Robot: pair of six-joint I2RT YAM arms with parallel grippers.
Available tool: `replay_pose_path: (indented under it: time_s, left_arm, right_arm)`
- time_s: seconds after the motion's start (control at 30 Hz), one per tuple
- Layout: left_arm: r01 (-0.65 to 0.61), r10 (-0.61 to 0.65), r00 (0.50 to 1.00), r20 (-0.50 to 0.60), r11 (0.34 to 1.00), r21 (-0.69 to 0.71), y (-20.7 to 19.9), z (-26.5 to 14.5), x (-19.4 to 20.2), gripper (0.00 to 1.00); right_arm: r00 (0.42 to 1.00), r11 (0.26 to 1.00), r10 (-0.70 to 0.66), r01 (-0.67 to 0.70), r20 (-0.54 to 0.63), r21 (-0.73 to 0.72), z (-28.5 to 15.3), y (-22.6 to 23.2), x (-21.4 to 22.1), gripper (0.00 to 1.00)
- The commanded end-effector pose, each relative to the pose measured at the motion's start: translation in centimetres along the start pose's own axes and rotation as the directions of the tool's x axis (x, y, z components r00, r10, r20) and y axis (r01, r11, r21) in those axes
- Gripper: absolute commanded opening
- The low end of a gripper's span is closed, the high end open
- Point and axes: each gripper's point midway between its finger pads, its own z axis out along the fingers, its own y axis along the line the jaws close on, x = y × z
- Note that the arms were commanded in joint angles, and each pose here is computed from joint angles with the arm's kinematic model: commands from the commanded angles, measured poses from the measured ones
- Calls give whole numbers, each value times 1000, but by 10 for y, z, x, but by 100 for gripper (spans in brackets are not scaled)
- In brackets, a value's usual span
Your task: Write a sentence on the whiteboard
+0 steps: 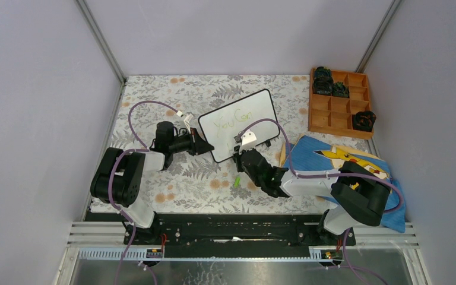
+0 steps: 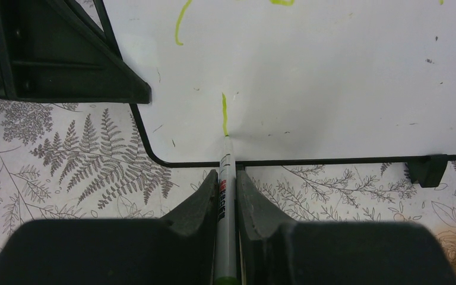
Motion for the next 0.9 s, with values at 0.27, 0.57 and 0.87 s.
replay_pose_path:
  time_s: [0.27,0.57,0.87]
  left_arm:
    - [43,-47,998,-32,993,-108,22,0,16,0]
    - [44,-48,998,-32,993,-110,23,0,16,0]
    - [44,-48,998,-32,993,-110,22,0,16,0]
  right_arm:
    - [997,999,24,-21,73,-51,7,18,-36,0]
    - [999,994,16,-13,29,-104,6,27,-22,0]
    - [1000,998,-9,7,-28,-60,3,15,-3,0]
